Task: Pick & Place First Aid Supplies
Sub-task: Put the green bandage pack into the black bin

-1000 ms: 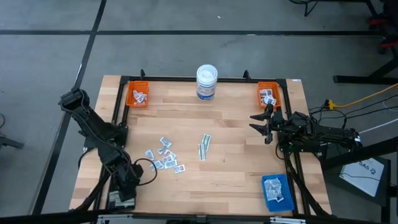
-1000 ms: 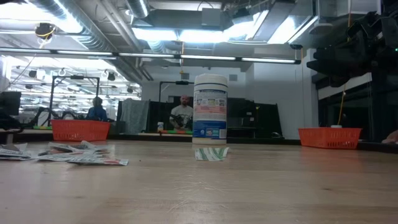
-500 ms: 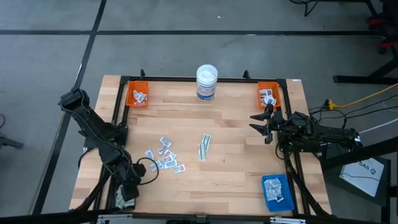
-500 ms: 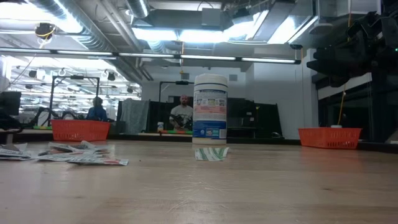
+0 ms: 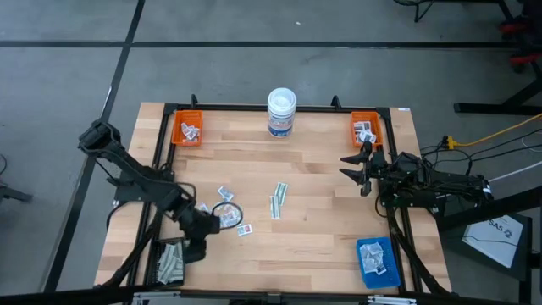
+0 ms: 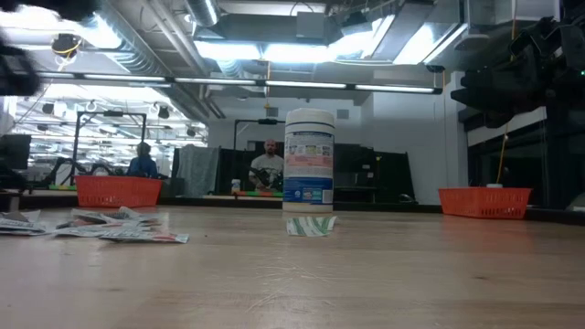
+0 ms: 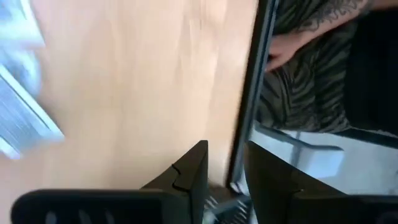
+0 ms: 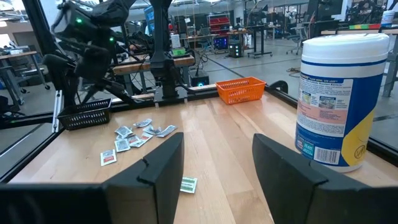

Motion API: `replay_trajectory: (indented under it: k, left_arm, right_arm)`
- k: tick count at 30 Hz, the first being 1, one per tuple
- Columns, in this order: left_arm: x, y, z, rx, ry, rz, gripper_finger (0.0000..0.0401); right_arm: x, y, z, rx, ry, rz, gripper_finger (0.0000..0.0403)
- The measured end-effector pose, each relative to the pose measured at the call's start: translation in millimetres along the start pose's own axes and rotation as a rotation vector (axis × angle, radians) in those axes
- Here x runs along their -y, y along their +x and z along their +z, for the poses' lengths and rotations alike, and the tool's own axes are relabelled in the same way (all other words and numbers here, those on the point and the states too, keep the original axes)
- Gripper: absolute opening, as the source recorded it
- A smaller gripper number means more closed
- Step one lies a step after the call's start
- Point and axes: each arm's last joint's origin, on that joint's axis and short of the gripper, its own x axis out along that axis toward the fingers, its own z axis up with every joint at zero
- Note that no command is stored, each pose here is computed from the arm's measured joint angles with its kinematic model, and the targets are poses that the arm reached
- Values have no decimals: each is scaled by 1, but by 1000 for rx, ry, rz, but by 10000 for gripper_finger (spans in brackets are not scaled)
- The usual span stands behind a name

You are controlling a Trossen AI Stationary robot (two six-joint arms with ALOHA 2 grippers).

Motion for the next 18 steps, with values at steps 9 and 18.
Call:
replay_trajectory:
  k: [9,18]
  left_arm:
    - [-30,-16,38,225,210,194,95]
    - [-52,-32,64,375,352,372,95]
  right_arm:
    - [0,0,0,0,0,0,191]
    - [0,0,0,0,0,0,191]
